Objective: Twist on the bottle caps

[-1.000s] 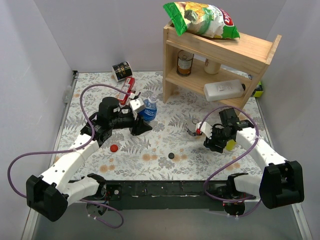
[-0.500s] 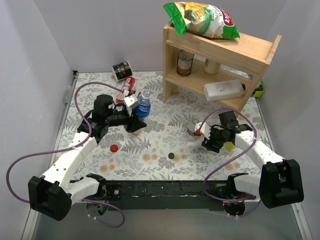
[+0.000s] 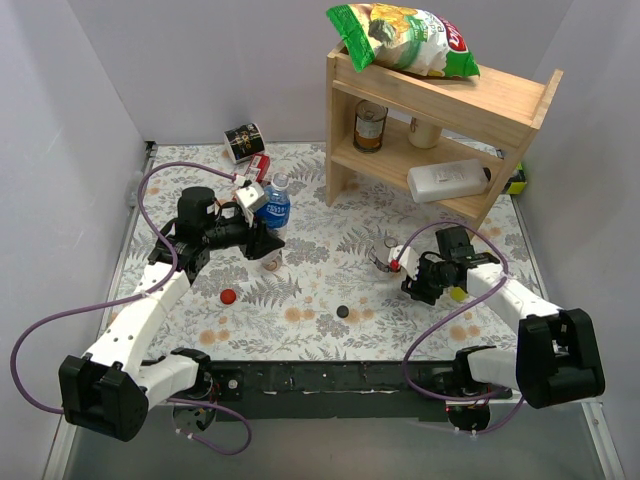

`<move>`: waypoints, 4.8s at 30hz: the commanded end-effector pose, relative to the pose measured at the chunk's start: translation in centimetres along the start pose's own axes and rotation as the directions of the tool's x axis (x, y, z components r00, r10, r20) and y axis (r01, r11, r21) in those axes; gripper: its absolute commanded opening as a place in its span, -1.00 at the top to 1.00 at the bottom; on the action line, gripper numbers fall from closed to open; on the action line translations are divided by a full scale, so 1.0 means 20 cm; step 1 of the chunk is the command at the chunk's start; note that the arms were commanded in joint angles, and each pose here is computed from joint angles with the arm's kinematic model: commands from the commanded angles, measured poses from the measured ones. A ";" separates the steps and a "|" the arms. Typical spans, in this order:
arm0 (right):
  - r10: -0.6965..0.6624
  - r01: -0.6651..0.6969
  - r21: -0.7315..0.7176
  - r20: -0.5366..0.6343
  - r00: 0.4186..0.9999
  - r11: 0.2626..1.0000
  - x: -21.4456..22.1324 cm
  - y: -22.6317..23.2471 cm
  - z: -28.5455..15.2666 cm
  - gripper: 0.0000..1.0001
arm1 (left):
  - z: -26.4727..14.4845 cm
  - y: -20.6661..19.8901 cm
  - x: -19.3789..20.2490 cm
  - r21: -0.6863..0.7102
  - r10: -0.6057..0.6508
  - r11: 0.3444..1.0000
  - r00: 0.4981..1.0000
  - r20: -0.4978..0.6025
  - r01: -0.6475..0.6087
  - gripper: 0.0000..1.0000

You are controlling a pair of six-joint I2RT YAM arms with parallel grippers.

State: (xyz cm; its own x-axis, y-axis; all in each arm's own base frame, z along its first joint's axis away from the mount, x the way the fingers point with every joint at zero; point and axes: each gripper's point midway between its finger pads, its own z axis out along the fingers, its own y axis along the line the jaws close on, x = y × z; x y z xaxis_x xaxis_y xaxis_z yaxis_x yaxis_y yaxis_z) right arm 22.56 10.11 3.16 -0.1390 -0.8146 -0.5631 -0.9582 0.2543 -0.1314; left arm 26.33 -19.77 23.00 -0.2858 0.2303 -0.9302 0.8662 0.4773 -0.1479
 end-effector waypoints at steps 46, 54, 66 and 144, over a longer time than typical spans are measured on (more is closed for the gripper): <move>-0.287 0.390 -0.089 0.534 0.796 0.916 -1.60 0.36 -0.75 0.36 | 0.19 -0.43 0.42 0.385 0.391 0.856 0.919 -0.051 -0.343 1.00; -0.333 0.449 -0.089 0.547 0.768 0.889 -1.62 0.44 -0.76 0.35 | 0.19 -0.43 0.44 0.385 0.387 0.861 0.919 -0.070 -0.333 1.00; -0.349 0.412 -0.023 0.491 0.798 0.911 -1.58 0.35 -0.77 0.39 | 0.13 -0.44 0.49 0.375 0.382 0.869 0.919 -0.099 -0.321 1.00; -0.649 0.708 0.053 0.454 0.611 0.704 -1.57 0.36 -0.74 -0.67 | 0.24 -0.35 0.56 0.369 0.453 0.844 0.886 -0.102 -0.389 1.00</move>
State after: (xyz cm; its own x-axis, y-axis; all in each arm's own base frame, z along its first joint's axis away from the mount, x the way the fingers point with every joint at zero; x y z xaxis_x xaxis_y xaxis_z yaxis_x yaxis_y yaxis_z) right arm 15.59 27.73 31.80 0.4662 -0.5400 -0.7007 -0.8839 -0.2504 -0.3951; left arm 19.27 -24.53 11.07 -0.0188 0.4848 -0.8744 0.9932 0.1096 0.0394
